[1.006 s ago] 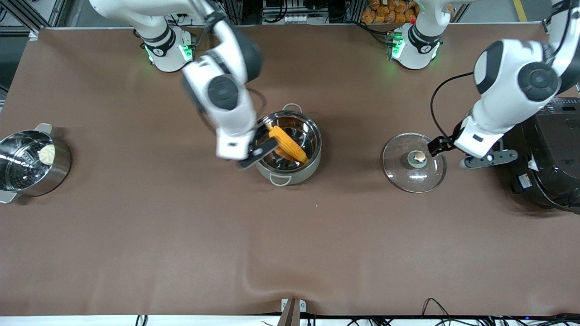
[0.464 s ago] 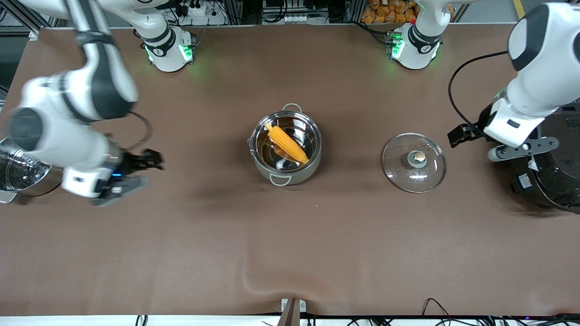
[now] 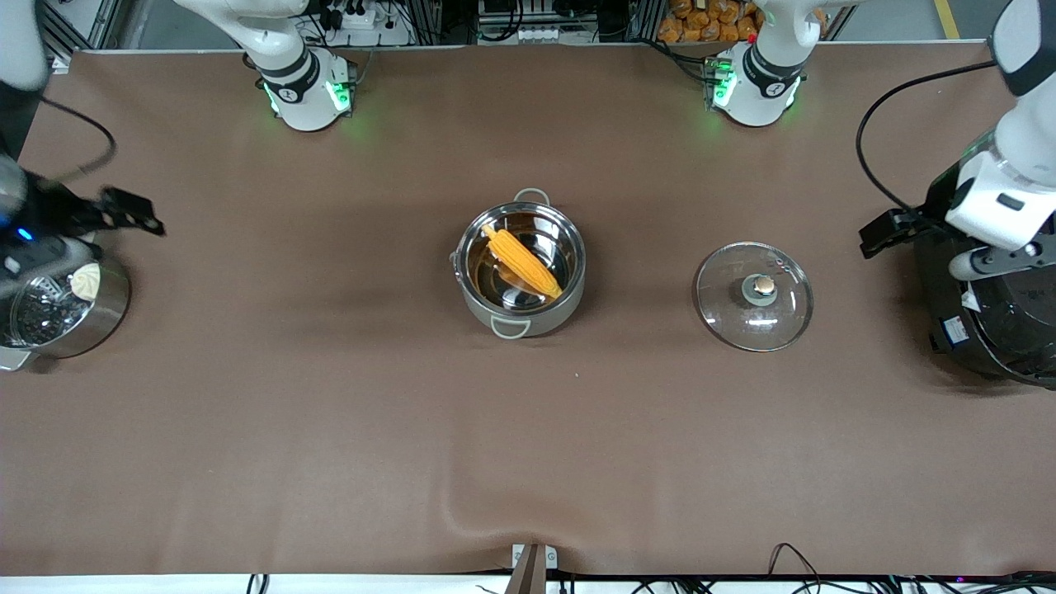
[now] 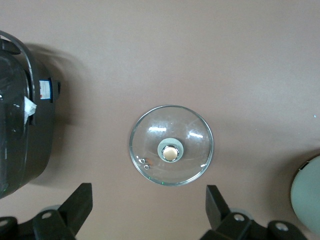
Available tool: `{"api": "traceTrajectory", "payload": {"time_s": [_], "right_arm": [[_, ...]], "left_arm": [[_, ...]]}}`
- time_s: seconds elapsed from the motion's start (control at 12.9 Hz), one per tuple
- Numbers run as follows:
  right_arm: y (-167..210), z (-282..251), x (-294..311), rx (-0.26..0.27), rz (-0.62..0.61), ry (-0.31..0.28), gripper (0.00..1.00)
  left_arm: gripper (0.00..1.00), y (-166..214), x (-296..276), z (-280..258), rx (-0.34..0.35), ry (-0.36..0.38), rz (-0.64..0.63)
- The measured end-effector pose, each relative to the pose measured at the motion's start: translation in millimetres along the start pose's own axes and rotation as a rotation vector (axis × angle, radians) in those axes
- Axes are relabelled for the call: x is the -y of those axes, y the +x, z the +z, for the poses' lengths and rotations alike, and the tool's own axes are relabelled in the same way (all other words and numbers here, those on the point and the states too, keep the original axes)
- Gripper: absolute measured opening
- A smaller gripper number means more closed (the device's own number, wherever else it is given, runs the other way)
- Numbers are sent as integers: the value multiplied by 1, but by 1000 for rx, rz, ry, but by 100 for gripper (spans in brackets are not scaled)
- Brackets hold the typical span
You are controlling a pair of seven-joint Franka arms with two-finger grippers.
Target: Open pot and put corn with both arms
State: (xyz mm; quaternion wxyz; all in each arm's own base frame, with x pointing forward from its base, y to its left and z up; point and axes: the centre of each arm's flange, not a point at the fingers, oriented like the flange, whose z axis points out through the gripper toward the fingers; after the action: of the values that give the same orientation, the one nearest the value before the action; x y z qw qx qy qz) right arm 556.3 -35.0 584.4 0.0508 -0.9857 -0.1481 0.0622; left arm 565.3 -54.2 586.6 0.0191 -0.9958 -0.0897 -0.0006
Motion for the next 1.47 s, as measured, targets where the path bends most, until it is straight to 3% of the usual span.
{"api": "traceTrajectory", "payload": {"time_s": [0.15, 0.46, 0.7, 1.47], "right_arm": [[-17, -9, -2, 6, 51, 3, 100], [-14, -6, 16, 27, 100, -5, 100], [-19, -9, 13, 41, 122, -56, 100], [-24, -26, 12, -19, 127, -90, 100]], "left_arm": [[100, -1, 3, -15, -5, -1, -6], [100, 0, 10, -20, -7, -2, -17], [100, 1, 11, -24, -12, -3, -20], [100, -4, 32, -53, -55, -9, -56]]}}
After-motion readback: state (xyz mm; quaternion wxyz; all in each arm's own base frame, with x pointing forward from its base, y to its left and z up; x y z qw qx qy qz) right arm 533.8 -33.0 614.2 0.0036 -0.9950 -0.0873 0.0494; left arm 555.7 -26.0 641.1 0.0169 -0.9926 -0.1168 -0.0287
